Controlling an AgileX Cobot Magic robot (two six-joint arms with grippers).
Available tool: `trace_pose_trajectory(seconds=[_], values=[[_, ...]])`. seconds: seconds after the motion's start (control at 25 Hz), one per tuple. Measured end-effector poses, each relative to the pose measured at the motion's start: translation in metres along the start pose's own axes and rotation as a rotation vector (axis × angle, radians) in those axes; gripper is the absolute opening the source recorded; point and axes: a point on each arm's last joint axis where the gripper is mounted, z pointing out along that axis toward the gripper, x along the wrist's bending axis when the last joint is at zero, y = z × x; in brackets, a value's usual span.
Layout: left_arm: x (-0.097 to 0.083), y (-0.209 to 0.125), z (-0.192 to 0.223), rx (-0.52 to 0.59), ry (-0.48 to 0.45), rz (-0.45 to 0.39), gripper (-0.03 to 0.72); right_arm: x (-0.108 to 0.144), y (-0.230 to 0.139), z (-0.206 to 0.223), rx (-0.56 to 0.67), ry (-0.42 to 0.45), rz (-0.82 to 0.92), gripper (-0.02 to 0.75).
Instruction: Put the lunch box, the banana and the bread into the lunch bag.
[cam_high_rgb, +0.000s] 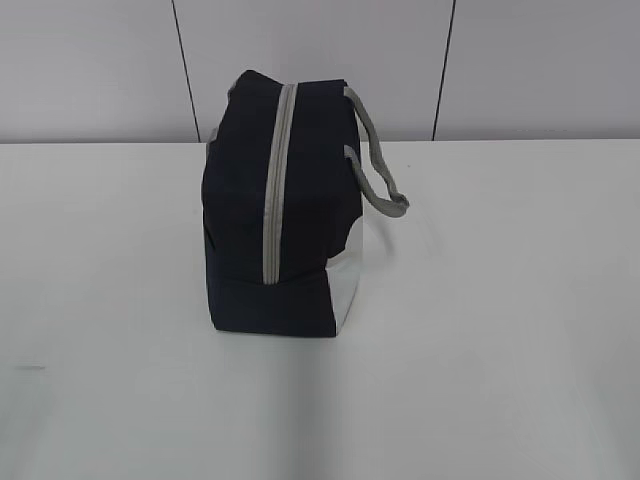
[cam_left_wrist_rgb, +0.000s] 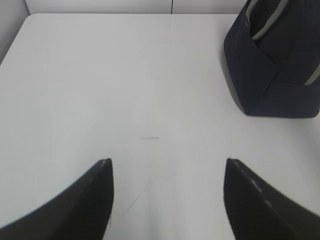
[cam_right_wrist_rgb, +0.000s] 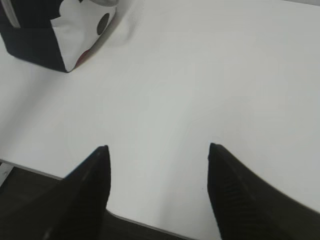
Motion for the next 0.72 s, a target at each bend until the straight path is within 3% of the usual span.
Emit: trace_pose_trajectory(seconds=[0.72], values=[[0.0000, 0.0000, 0.0000, 0.000, 0.000, 0.000, 0.498, 0.0057, 0.0002, 0.0007, 0.000, -0.041, 0.078, 0.482]])
